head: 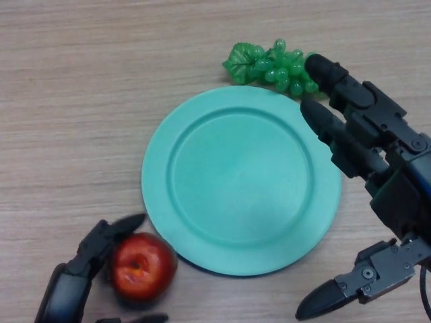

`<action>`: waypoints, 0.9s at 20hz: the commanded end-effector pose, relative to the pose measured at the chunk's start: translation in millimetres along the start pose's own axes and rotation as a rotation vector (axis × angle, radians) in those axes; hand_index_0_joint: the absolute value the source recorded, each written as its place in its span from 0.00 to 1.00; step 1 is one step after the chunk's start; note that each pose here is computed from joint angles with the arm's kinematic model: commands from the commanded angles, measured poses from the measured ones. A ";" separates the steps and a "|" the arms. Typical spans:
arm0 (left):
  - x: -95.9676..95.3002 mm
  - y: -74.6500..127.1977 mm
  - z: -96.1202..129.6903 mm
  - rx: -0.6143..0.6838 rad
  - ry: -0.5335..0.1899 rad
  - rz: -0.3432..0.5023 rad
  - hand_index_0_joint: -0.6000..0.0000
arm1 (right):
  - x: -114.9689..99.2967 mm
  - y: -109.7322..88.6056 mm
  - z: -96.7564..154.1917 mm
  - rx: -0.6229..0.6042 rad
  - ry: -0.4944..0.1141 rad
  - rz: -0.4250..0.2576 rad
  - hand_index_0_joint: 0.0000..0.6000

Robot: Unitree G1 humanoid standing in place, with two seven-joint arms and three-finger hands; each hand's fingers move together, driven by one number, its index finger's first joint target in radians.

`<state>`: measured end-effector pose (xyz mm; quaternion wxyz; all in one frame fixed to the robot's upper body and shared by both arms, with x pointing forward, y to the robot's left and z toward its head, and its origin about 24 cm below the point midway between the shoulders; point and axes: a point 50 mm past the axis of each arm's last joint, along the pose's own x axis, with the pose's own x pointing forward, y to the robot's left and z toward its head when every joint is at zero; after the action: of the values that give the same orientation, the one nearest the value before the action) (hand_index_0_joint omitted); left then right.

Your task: Pick up the red apple and place it on the plate

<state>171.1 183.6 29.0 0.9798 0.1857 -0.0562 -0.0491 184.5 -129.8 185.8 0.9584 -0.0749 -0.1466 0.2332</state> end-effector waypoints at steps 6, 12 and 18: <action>-3.6 19.2 73.0 -0.033 -0.377 0.068 0.00 | -6.6 -1.1 30.4 -0.073 -0.231 -0.008 0.00; 50.5 24.8 120.5 0.054 -0.562 0.077 0.00 | -4.8 -7.6 37.0 -0.081 -0.266 -0.031 0.00; 99.4 5.6 108.6 0.064 -0.469 -0.028 0.00 | -5.2 -11.4 38.2 -0.088 -0.282 -0.051 0.00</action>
<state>261.0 134.2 108.6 0.9600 0.1852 -0.1741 -0.1173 188.0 -140.5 198.6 0.9595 -0.0772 -0.1826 0.2000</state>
